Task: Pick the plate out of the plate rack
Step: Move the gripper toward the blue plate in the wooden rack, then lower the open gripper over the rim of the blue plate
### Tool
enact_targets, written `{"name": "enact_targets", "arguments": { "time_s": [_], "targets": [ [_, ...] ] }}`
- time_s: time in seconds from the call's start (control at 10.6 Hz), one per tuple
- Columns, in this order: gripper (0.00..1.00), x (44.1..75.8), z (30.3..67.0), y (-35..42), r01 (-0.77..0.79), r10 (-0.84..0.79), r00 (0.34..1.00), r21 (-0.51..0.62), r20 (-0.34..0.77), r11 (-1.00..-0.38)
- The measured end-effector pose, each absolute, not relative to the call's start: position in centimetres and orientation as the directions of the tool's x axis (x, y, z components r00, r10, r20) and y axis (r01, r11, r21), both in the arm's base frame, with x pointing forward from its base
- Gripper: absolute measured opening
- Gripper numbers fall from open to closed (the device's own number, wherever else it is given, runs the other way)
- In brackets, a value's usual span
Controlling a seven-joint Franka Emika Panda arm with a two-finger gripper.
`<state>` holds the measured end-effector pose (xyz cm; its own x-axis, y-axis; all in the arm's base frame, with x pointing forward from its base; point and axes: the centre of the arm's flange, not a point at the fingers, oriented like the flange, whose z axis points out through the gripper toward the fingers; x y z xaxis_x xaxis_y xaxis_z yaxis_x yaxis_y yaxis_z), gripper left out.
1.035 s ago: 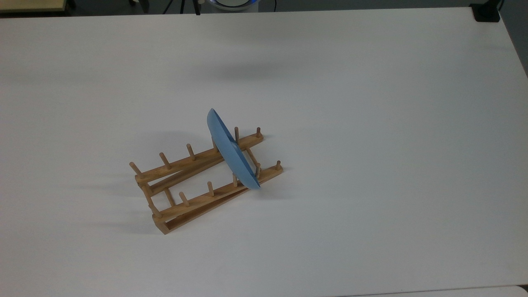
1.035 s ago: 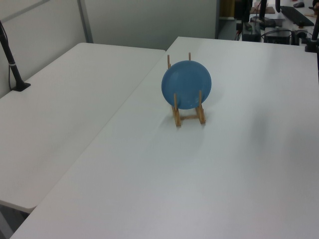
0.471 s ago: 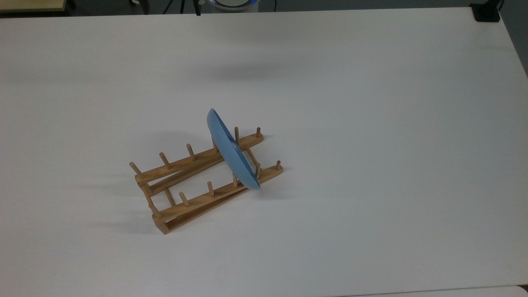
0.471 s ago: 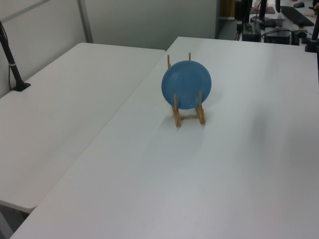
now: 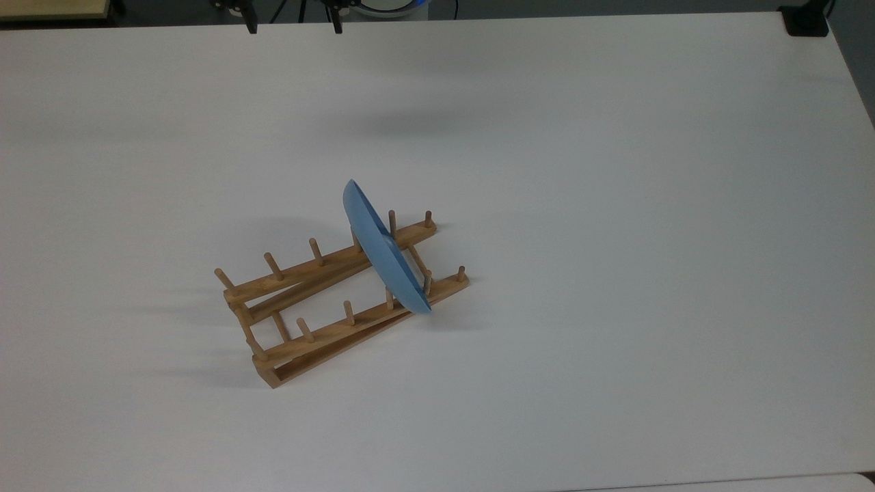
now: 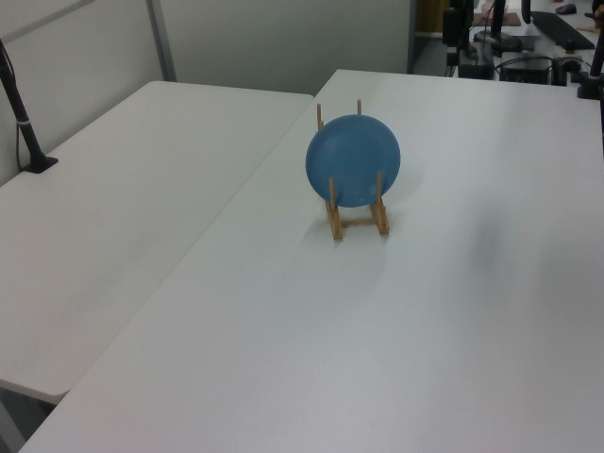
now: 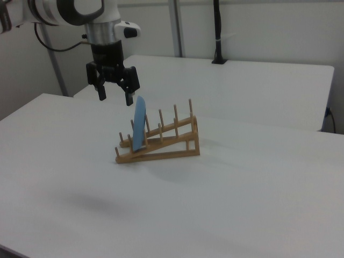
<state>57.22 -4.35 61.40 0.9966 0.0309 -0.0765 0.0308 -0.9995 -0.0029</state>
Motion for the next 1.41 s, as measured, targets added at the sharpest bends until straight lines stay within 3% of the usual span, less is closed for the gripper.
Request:
{"name": "enact_targets", "arguments": {
  "time_s": [0.19, 0.56, 1.04, 1.32, 1.41],
  "targets": [
    [0.95, 57.8, 61.2, -2.9, 0.087, 0.086, 0.994, 0.022, -0.062, -0.996],
    [0.90, 61.3, 60.0, 4.0, 0.237, 0.254, 0.965, 0.206, 0.059, -0.949],
    [0.70, 66.5, 53.5, 7.0, 0.323, 0.384, 0.918, 0.366, 0.104, -0.873],
    [0.65, 67.9, 50.8, 8.8, 0.304, 0.385, 0.915, 0.422, 0.120, -0.854],
    [0.58, 68.1, 50.2, 9.3, 0.297, 0.386, 0.914, 0.444, 0.123, -0.845]
  ]
}}
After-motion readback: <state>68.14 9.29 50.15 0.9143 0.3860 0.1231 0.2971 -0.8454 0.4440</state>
